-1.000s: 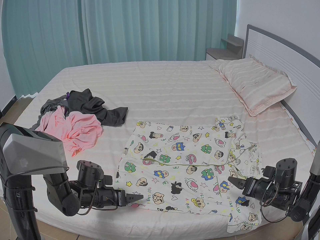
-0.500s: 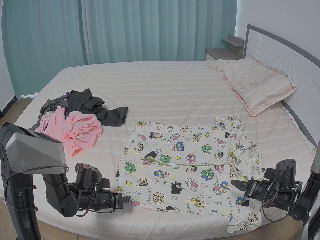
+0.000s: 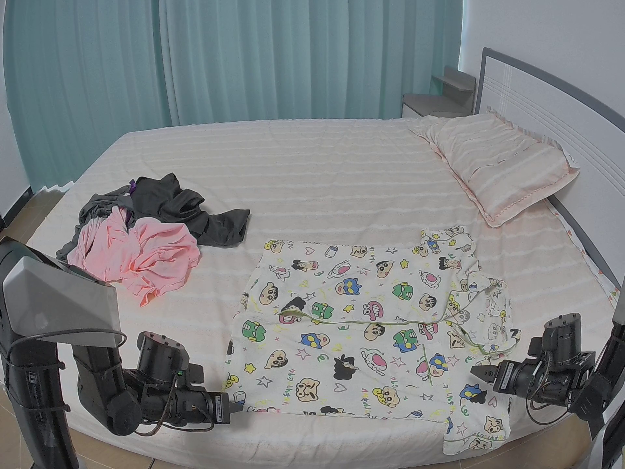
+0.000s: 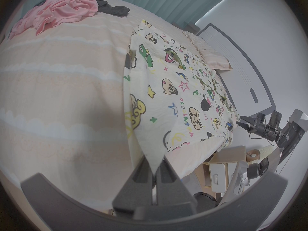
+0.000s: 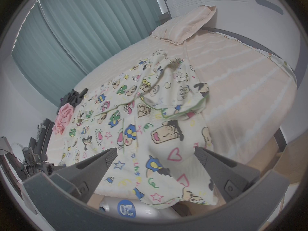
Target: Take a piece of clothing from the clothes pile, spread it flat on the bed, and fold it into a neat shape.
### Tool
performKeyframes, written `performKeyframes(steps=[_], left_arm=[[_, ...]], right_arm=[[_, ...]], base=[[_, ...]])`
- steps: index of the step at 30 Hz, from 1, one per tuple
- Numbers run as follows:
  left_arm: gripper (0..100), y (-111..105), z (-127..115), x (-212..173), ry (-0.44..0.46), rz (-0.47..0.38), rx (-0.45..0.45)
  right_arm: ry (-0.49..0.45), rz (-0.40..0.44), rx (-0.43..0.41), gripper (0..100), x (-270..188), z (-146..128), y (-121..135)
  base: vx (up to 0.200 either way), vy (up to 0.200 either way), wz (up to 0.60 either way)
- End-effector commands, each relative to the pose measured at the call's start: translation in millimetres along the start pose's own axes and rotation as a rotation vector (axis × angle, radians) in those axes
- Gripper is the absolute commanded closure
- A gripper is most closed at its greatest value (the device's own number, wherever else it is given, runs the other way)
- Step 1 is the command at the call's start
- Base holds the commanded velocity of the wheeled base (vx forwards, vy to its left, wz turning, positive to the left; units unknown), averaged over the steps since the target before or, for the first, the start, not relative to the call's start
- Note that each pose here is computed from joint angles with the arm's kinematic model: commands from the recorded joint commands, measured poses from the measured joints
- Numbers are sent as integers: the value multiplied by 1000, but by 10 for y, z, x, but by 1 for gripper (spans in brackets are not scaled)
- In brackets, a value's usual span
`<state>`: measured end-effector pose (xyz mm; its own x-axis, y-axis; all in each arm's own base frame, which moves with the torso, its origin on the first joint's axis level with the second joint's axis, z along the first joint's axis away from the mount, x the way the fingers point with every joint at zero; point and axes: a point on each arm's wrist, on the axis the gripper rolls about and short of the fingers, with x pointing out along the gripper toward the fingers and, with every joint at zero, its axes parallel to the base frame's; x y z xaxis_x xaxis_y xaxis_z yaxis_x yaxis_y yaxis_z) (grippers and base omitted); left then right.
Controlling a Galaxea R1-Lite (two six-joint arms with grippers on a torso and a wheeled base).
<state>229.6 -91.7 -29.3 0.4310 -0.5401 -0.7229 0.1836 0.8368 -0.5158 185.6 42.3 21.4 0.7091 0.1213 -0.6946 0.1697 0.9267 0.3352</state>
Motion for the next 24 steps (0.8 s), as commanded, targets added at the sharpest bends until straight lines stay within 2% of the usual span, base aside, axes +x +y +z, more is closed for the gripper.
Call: performKeyframes(steps=[1, 6, 16, 21, 24], left_arm=[[100, -15, -42, -88, 2, 11, -7], [100, -35, -137, -160, 29, 15, -4], [100, -21, -228, -221, 55, 33, -6], [100, -3, -194, -198, 41, 32, -5], [100, 0, -197, -194, 44, 34, -6]], right_arm=[[22, -51, 9, 0, 4, -18, -116], [41, -25, 22, 0, 61, 25, -188], [108, -47, 75, 0, 162, 2, -404], [134, 11, 65, 0, 155, 5, -442], [146, 19, 48, 0, 158, -8, -448]], base=[[0, 0, 0], [0, 0, 0], [0, 0, 0], [0, 0, 0], [0, 0, 0]])
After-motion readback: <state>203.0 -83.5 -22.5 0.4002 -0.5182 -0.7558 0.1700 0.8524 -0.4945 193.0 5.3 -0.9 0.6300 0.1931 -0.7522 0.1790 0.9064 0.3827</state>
